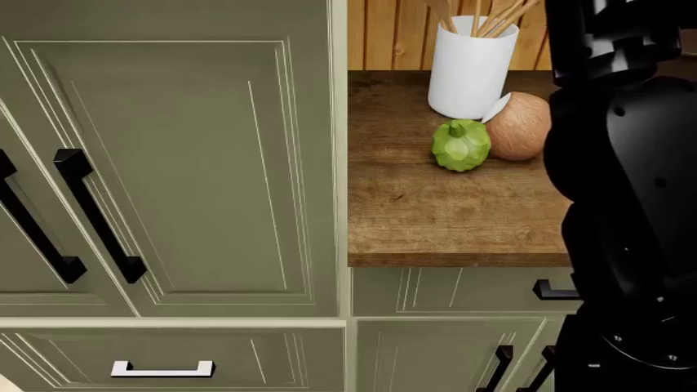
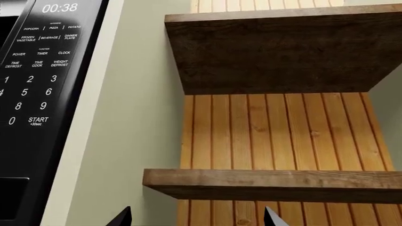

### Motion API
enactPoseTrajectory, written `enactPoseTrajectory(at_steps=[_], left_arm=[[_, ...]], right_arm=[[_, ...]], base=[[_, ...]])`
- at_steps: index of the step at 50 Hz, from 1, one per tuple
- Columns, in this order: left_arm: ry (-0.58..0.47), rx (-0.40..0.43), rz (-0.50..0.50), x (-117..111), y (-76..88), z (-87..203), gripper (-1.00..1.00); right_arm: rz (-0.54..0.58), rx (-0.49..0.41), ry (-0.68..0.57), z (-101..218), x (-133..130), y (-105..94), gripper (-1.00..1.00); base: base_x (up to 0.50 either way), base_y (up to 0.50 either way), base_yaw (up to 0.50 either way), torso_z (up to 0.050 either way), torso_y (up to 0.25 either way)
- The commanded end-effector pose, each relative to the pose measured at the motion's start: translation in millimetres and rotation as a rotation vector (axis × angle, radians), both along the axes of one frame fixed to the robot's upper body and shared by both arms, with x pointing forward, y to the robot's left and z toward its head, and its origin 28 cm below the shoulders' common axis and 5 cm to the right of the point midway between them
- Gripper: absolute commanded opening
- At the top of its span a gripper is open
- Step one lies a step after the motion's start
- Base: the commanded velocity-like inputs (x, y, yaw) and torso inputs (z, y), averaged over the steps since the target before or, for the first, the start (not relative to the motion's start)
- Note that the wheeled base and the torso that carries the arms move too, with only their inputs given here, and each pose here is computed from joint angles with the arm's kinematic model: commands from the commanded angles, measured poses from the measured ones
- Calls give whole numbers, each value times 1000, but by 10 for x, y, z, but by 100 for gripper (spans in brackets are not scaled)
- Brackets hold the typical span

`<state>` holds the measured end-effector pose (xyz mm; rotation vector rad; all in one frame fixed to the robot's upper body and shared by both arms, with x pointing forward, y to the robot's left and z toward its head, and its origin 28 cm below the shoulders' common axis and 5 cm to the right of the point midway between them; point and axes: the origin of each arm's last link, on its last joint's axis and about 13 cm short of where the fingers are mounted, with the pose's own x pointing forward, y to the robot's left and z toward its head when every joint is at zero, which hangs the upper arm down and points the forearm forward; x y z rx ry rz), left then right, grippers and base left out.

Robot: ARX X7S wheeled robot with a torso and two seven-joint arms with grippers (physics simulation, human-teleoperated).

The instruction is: Open the microwave door

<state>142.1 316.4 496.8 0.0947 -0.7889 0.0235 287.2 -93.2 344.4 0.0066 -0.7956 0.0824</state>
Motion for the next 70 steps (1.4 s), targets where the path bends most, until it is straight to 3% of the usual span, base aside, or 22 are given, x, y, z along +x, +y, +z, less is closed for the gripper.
enactPoseTrajectory(at_steps=[1,11,18,30,54,70], left_arm=[[-48,19,-19,-193,-23,14,100],[-81,71,-102,-365,-211,51,100],[-74,113,-165,-349,-360,64,100],[-33,188,-311,-142,-708,64,100],[76,274,-489,322,-1321,155,100],[138,212,-509,670,-1537,450,100]], right_arm=[[3,-4,-1,5,-5,18,100],[1,0,-3,8,-12,8,100],[1,3,-2,5,-12,0,100],[-9,7,-9,39,-26,-39,100],[-40,31,-2,-24,-41,-137,100],[-51,30,2,-21,-31,-175,100]], base=[[0,0,0,0,0],[0,0,0,0,0],[0,0,0,0,0],[0,0,0,0,0],[0,0,0,0,0],[0,0,0,0,0]])
